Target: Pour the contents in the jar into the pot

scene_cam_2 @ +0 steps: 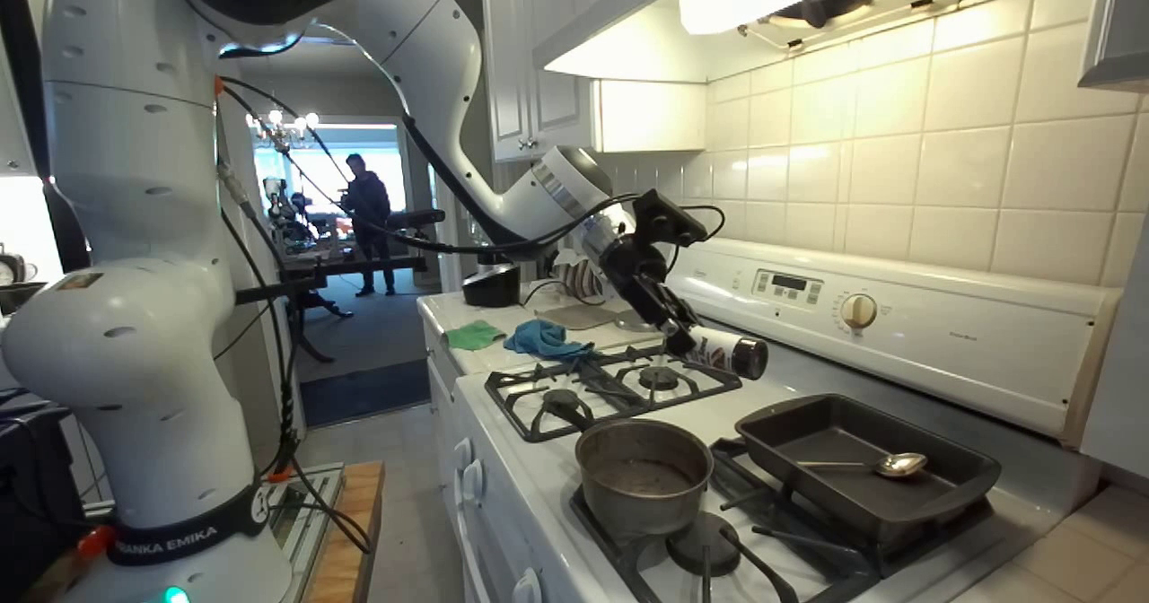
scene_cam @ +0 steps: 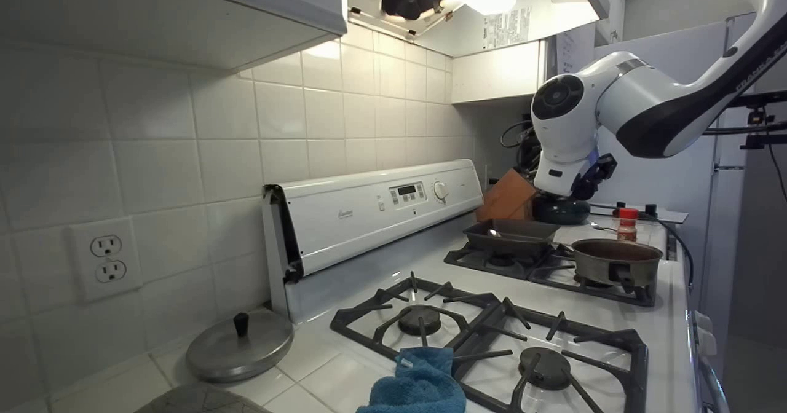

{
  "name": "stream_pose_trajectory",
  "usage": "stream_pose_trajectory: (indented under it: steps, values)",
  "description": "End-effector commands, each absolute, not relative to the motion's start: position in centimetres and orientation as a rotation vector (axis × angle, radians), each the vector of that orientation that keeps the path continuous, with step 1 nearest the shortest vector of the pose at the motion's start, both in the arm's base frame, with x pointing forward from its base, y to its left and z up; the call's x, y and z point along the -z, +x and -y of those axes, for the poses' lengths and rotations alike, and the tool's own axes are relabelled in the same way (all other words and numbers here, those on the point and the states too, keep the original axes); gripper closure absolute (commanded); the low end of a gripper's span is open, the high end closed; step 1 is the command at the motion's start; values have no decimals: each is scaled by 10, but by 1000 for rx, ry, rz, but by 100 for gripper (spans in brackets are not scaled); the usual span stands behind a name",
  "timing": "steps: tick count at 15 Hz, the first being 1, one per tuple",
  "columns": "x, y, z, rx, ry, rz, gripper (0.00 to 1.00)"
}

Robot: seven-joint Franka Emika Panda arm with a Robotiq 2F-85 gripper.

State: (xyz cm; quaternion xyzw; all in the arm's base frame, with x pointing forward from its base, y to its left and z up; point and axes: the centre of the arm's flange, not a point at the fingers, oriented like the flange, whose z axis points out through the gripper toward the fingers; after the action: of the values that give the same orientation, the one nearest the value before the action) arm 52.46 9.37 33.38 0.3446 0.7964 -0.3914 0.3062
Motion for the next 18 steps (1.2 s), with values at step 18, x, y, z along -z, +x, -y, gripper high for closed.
stream_pose_trajectory:
  steps: [18]
  values:
    - [-322,500,-99,1005,1211,-1801,75]
